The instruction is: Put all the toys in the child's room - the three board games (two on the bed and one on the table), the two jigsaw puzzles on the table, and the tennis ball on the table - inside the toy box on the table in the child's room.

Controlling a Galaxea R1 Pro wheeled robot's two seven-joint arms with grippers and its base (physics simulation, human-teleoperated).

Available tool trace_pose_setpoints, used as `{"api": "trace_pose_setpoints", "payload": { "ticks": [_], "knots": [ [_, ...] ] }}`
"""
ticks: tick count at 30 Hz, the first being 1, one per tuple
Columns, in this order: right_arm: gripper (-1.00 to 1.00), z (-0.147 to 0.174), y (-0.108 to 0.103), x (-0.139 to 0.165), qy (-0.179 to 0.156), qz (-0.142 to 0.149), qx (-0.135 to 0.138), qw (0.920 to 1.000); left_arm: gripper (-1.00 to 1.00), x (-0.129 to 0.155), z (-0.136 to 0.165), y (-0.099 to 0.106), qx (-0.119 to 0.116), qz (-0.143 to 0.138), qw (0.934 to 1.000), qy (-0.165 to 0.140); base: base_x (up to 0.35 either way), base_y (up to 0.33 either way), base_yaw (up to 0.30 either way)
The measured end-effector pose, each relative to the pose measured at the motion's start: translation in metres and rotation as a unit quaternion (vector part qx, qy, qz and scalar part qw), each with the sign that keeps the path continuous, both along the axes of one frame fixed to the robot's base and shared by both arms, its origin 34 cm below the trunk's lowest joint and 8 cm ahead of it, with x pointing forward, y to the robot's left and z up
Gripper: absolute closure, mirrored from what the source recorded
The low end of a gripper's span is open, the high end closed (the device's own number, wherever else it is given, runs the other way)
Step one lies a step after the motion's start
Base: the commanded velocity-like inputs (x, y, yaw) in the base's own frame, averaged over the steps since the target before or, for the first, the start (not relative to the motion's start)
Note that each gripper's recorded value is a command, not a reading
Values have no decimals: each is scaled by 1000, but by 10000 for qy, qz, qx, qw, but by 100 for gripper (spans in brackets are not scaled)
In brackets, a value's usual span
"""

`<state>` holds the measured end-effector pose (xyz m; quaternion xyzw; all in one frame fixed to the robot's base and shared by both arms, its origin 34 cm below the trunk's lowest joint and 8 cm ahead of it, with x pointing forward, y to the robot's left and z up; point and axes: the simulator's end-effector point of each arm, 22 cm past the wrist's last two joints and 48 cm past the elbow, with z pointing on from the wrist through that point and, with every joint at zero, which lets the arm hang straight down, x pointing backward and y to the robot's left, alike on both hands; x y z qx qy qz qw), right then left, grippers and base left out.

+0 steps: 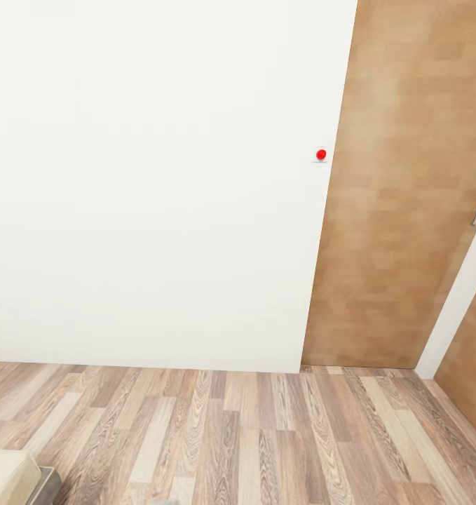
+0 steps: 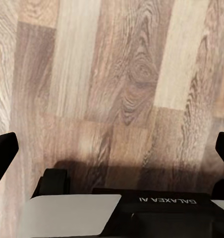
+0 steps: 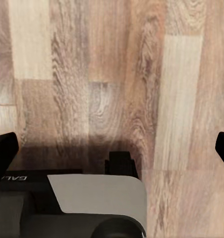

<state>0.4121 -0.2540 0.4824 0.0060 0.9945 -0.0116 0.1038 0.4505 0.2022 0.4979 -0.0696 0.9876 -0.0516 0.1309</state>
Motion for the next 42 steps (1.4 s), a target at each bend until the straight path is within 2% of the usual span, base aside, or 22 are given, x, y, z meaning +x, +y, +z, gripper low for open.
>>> {"api": "trace_pose_setpoints", "payload": {
  "ticks": [2, 8, 10, 14, 16, 17, 20, 21, 23, 26, 28, 29, 31, 34, 37, 38, 42],
  "knots": [
    [-100, 9, -1, 23, -97, 0, -5, 10000, -100, 19, 9, -11, -139, 124, 9997, -124, 0, 0, 0],
    [-100, 20, 0, 50, -234, -2, -1, 9997, -100, 41, 20, -28, -296, 220, 9989, -304, 0, 0, 0],
    [-100, 28, 1, 68, -342, 3, 4, 9994, -100, 55, 28, -35, -370, 257, 9980, -435, 0, 0, 0],
    [-100, 37, 1, 87, -478, 6, 6, 9989, -100, 69, 36, -41, -453, 276, 9970, -557, 0, 0, 0],
    [-100, 47, 1, 107, -645, 7, 5, 9979, -100, 83, 46, -47, -531, 271, 9962, -636, 0, 0, 0],
    [-100, 47, 1, 108, -646, 5, 5, 9979, -100, 83, 46, -47, -532, 270, 9962, -635, 0, 0, 0],
    [-100, 68, -2, 144, -975, 3, -9, 9952, -100, 106, 62, -56, -657, 237, 9949, -723, 0, 0, 0],
    [-100, 68, -2, 145, -977, 1, -9, 9952, -100, 106, 63, -56, -657, 235, 9949, -722, 0, 0, 0],
    [-100, 86, -6, 173, -1249, -12, -34, 9922, -100, 125, 78, -65, -783, 249, 9928, -868, 0, 0, 0],
    [-100, 96, -10, 187, -1379, -26, -51, 9904, -100, 136, 88, -71, -860, 269, 9911, -980, 0, 0, 0],
    [-100, 116, -20, 211, -1563, -52, -105, 9876, -100, 163, 113, -81, -1008, 323, 9863, -1269, 0, 0, 0],
    [-100, 117, -20, 211, -1563, -55, -103, 9876, -100, 163, 113, -81, -1007, 321, 9862, -1273, 0, 0, 0],
    [-100, 139, -32, 231, -1661, -77, -138, 9860, -100, 189, 141, -88, -1148, 381, 9802, -1570, 0, 0, 0],
    [-100, 151, -39, 240, -1686, -83, -135, 9856, -100, 199, 155, -91, -1224, 399, 9777, -1659, 0, 0, 0],
    [-100, 184, -57, 252, -1711, -9, 16, 9852, -100, 209, 186, -103, -1471, 344, 9740, -1690, 0, 0, 0],
    [-100, 184, -57, 252, -1710, -10, 24, 9853, -100, 209, 186, -103, -1471, 342, 9740, -1689, 0, 0, 0],
    [-100, 215, -63, 254, -1877, 227, 383, 9812, -100, 204, 210, -115, -1649, 224, 9696, -1791, 0, 0, 0]
  ]
}}
